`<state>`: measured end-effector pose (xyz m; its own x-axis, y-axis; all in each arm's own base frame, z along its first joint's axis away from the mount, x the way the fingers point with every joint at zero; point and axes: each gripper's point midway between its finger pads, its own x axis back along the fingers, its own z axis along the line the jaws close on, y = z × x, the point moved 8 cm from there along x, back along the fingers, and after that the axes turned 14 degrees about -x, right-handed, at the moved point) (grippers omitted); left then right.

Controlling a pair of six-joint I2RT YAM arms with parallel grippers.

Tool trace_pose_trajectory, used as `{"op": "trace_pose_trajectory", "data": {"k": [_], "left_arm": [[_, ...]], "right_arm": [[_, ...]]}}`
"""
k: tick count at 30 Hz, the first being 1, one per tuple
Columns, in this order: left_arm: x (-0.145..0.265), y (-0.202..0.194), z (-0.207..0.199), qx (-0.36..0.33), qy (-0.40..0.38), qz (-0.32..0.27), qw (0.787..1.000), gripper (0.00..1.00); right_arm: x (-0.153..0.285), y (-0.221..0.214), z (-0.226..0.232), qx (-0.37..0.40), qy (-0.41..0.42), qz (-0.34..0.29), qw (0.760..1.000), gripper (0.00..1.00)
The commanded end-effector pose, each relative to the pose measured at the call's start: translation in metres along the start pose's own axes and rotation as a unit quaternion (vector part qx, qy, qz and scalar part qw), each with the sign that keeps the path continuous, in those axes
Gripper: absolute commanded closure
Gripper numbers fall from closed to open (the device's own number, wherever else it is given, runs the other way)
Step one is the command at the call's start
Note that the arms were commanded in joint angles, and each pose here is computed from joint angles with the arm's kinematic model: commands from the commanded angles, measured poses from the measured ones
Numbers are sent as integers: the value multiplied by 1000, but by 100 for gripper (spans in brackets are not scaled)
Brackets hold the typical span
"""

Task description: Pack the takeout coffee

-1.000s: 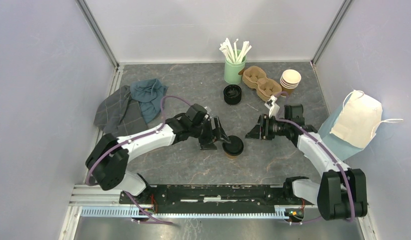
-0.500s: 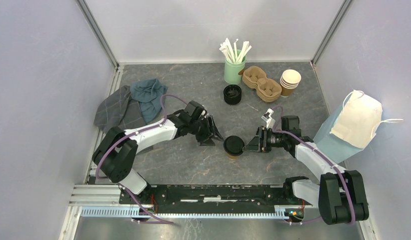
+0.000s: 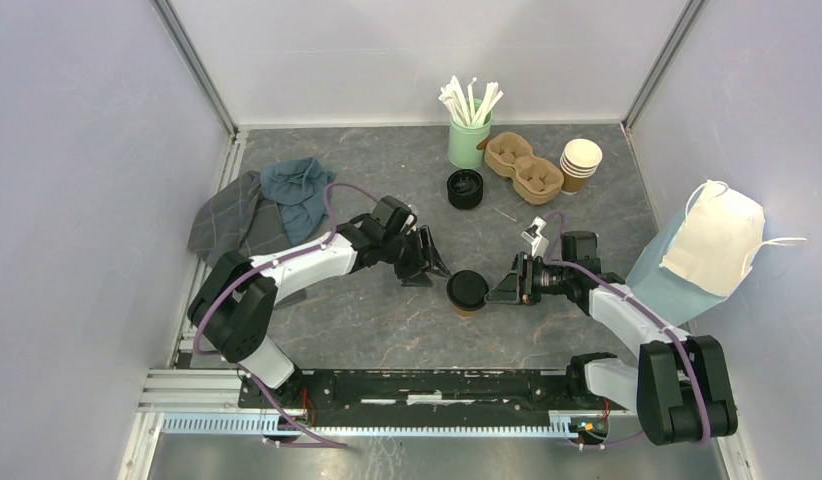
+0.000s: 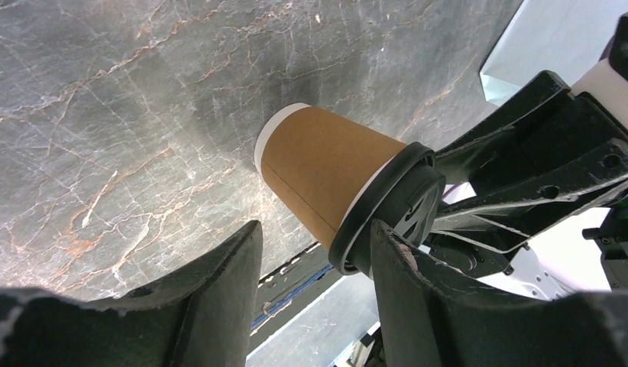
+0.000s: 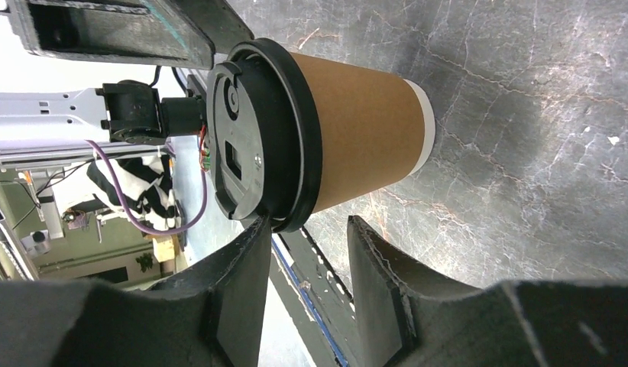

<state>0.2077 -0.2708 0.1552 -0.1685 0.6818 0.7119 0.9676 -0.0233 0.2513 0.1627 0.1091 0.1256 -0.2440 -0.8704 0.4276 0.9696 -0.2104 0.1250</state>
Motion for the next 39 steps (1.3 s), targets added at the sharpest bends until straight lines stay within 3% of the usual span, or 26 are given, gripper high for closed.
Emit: {"op": "trace_pose_trajectory", "data": {"k": [1,19,24,29,33,36,39], "left_arm": [[4,12,-15,-34,-29,-12,999,39],[-13,1,6,-23,-1,19,1000,42],[-22,-21,37,3,65,50,997,51],[-32,-55,82,19,142,92,985,54],[-39,-92,121,32,195,138,971,59],[-36,-98,117,22,175,131,976,59],[-30,-78,88,10,118,102,988,57]], "right_arm": [[-3,3,-2,16,4,-3,1000,53],[-8,2,-16,1,-22,-3,1000,57],[-12,-6,-43,-15,-99,0,995,59],[-9,-20,-85,-50,-227,-6,973,60],[-6,-29,-102,-55,-277,-14,959,60],[-3,-25,-98,-39,-284,-13,958,61],[-3,-10,-75,-9,-239,-14,971,59]]}}
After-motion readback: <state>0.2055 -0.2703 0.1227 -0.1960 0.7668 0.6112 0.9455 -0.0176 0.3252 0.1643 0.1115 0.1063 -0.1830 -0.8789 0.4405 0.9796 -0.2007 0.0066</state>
